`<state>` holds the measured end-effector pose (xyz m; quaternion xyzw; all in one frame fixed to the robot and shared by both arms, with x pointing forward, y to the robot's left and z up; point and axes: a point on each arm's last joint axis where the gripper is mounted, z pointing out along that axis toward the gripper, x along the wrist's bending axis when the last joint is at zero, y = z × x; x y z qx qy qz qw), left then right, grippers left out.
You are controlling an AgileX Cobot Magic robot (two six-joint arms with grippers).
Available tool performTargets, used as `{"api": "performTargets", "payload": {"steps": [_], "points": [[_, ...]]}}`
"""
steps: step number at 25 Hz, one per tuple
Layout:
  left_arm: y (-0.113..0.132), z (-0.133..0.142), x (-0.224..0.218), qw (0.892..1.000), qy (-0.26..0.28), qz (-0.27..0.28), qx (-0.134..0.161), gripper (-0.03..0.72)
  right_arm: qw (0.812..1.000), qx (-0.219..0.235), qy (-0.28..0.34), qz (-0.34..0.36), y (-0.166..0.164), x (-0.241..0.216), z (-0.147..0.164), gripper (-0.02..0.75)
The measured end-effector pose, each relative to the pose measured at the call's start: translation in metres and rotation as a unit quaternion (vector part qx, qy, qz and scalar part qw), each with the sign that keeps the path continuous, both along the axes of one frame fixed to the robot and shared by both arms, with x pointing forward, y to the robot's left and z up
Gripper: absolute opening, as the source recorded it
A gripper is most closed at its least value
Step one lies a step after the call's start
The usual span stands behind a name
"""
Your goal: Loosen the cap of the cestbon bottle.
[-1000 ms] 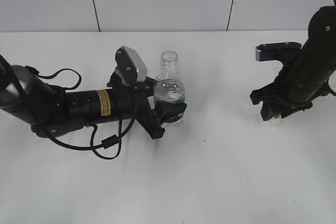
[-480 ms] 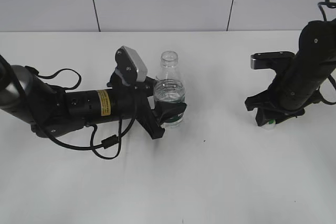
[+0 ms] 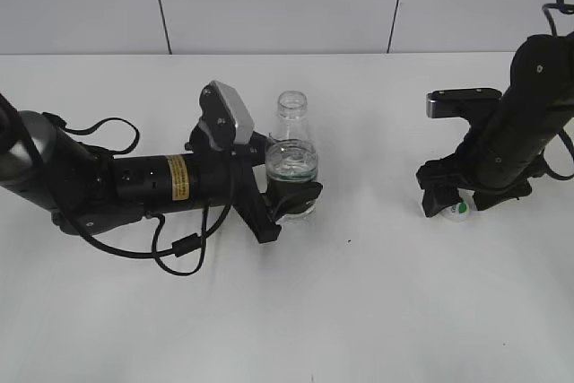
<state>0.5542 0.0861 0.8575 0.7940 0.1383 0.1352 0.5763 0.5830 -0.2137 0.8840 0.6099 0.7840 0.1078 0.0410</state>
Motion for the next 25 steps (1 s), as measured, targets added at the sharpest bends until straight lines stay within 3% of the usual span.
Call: {"api": "performTargets", "payload": {"steps": [3, 11, 19, 25], "points": [[0.000, 0.001, 0.000, 1.000, -0.002, -0.002, -0.005, 0.565, 1.000, 0.000, -0.001, 0.000, 0.000, 0.000, 0.000, 0.599], [0.009, -0.005, -0.004, 1.000, 0.012, 0.003, 0.002, 0.581, 1.000, 0.008, -0.029, -0.001, 0.000, 0.000, 0.023, 0.594], [0.052, -0.011, -0.009, 0.998, 0.042, 0.042, 0.020, 0.581, 0.998, 0.015, -0.061, 0.002, 0.000, -0.002, 0.049, 0.594], [0.087, 0.010, -0.007, 0.996, 0.027, 0.084, 0.018, 0.581, 0.997, 0.018, -0.081, 0.008, -0.001, -0.004, 0.062, 0.591]]}}
